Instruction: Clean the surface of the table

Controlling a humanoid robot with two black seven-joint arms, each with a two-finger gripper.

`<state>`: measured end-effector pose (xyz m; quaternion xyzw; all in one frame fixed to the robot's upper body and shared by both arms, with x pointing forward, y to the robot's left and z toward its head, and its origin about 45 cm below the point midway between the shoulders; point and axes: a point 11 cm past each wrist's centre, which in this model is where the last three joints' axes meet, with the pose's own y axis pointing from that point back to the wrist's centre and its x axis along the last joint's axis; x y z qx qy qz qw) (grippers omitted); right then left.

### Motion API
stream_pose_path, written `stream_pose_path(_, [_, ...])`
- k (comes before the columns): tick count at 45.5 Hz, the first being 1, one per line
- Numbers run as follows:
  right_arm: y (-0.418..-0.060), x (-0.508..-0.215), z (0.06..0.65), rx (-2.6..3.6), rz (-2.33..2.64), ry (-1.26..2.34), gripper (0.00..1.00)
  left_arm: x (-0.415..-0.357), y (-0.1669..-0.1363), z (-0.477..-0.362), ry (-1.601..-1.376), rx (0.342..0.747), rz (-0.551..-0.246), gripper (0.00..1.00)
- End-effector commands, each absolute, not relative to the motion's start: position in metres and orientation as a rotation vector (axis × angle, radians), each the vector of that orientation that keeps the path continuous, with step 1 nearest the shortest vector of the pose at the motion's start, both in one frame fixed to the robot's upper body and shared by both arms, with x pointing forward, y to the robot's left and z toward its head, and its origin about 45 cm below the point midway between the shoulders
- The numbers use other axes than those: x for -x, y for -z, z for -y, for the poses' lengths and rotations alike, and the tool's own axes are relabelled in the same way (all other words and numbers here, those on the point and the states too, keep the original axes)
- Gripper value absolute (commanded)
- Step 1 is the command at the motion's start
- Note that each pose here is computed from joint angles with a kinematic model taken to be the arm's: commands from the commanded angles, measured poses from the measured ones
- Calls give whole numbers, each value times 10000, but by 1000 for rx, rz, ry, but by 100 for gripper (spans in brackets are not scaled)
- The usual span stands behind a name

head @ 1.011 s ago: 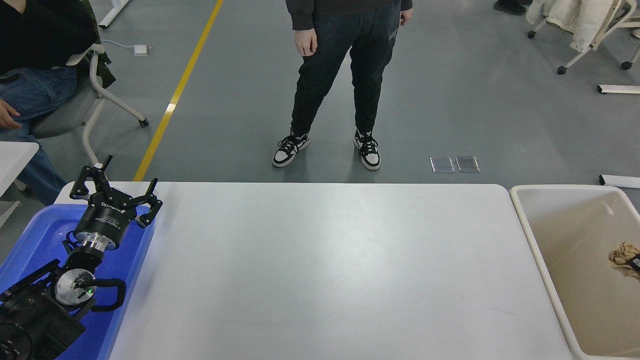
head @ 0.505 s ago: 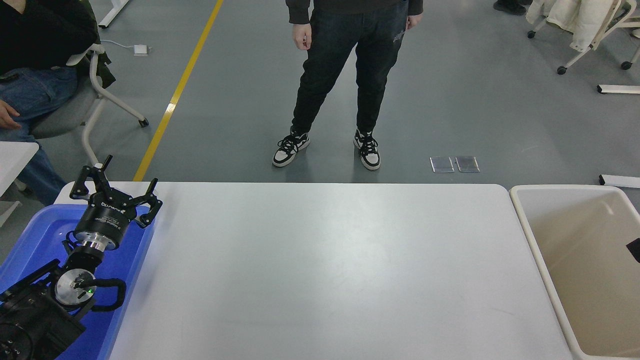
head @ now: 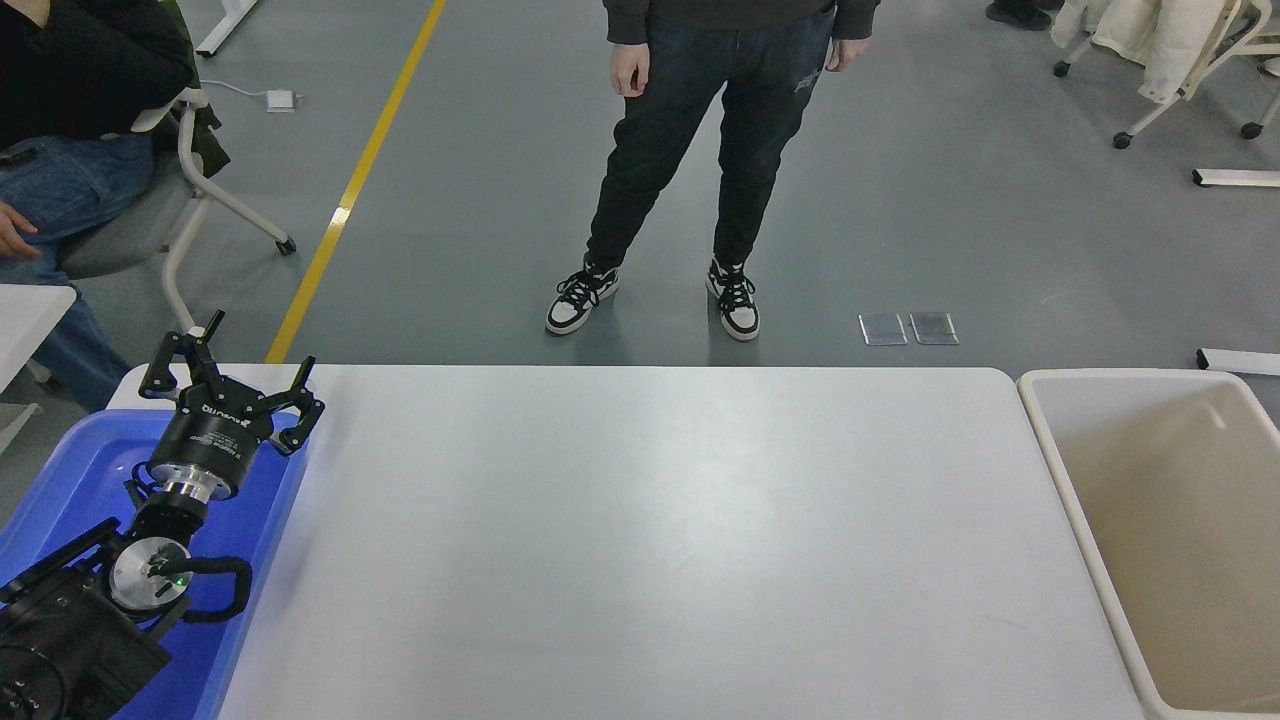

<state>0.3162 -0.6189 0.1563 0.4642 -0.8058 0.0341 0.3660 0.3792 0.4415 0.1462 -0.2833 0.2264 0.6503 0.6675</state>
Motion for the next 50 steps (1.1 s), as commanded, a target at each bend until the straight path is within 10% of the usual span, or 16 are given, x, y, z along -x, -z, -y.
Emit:
stream_pose_path(1, [-1716, -3522, 5845, -1430, 2450, 103, 100, -3792, -1462, -4415, -1467, 639, -511, 100])
stream_pose_path(50, [-1363, -3939, 3806, -2349, 2469, 387, 100, -3793, -1458, -4408, -1466, 640, -512, 100])
